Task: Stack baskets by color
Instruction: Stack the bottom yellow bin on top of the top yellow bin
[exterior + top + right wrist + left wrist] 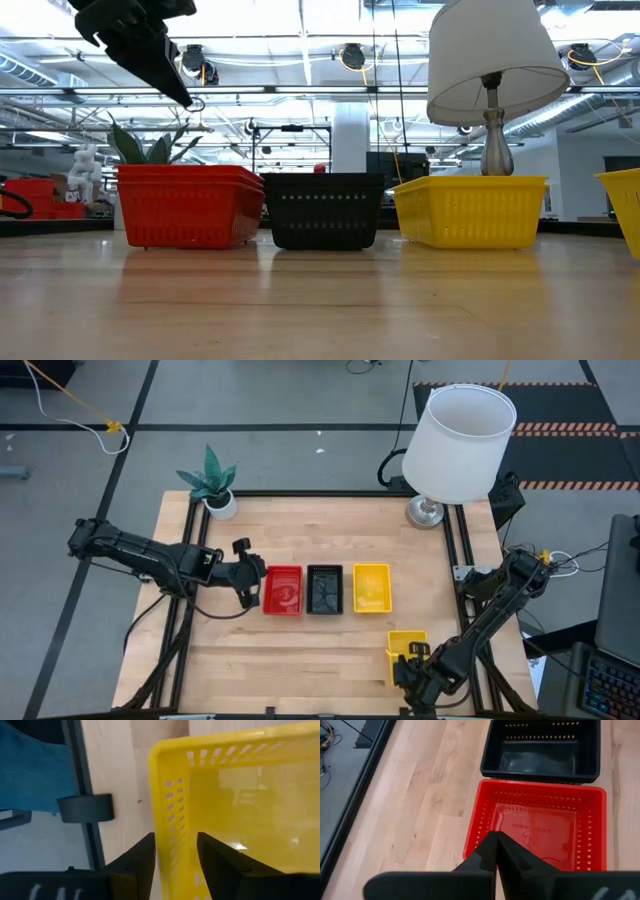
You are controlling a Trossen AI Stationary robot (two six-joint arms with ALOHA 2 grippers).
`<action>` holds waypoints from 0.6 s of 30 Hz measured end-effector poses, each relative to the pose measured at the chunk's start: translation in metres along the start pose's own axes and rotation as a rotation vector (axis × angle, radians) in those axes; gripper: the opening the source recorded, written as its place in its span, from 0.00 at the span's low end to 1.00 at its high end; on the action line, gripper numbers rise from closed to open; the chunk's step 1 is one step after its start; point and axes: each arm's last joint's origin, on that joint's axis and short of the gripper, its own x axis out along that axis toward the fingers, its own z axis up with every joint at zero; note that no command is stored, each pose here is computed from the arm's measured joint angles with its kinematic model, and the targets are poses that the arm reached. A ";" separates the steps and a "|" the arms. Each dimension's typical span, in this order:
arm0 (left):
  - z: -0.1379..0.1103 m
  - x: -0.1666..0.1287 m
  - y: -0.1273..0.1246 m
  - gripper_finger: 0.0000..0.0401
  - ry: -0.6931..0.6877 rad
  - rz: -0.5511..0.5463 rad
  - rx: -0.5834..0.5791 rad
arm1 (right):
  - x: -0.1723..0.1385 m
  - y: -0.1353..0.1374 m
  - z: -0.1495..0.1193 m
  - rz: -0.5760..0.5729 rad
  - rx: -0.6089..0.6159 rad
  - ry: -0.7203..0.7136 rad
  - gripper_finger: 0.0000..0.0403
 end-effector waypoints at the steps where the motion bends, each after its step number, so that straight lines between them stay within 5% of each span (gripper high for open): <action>1: 0.000 0.000 0.000 0.02 -0.001 0.000 -0.001 | 0.001 -0.001 -0.001 -0.002 0.001 0.002 0.34; 13: 0.001 0.000 0.000 0.02 -0.009 -0.002 -0.008 | -0.004 -0.002 -0.003 0.019 0.021 0.037 0.03; 18: 0.001 0.000 0.000 0.01 -0.009 -0.003 -0.008 | -0.020 -0.003 -0.005 0.062 0.079 0.020 0.03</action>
